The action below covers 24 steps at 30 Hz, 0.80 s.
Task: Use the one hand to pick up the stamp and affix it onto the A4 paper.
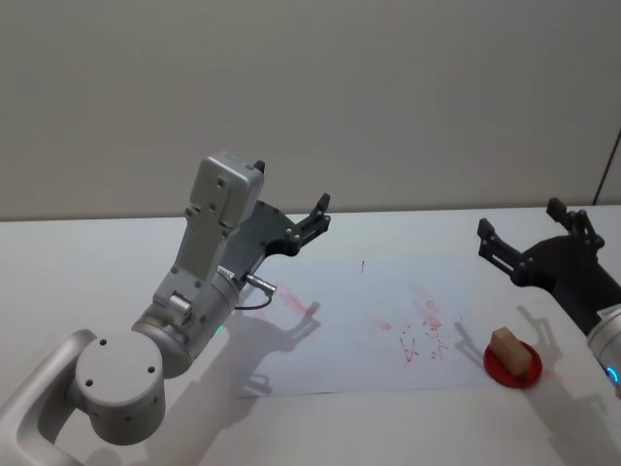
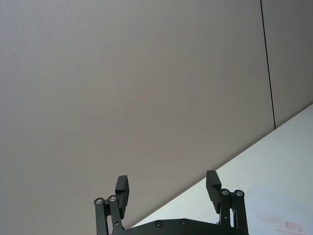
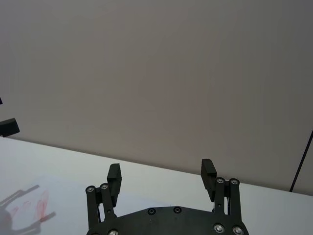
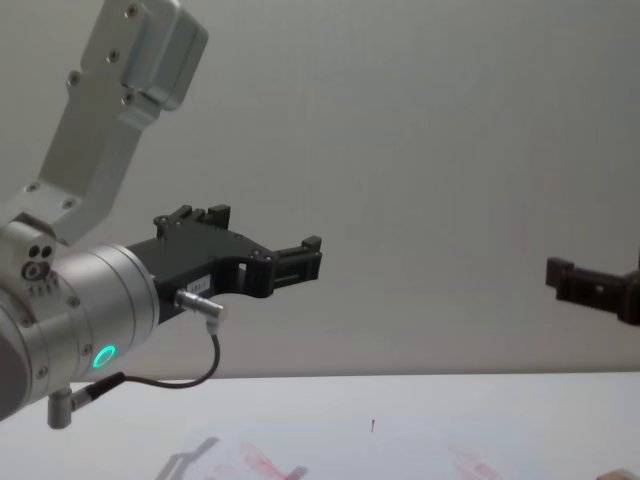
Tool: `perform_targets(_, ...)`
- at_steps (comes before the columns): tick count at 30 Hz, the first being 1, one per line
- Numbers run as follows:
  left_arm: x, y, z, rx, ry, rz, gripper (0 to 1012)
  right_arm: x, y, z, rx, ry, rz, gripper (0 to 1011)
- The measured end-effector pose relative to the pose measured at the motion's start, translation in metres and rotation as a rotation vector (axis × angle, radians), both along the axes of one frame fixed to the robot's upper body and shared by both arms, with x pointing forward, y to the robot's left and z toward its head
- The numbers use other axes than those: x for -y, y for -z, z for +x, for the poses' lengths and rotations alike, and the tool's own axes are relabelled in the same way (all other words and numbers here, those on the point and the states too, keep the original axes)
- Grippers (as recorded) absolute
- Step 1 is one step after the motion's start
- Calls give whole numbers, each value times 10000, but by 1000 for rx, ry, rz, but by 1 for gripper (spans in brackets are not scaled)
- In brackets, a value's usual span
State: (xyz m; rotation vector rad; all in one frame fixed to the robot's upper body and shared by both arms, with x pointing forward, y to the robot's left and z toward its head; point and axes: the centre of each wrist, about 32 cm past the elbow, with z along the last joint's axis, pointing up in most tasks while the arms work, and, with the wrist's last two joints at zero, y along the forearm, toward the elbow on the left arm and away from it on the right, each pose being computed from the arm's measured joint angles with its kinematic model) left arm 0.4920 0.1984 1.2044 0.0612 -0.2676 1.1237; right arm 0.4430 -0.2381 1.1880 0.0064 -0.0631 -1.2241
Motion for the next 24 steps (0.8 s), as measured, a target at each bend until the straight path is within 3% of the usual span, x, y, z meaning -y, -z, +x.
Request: perform_targets(24, 0, 0, 0, 0, 0, 0, 1001, -10, -7, 3, 20, 5, 9, 1001)
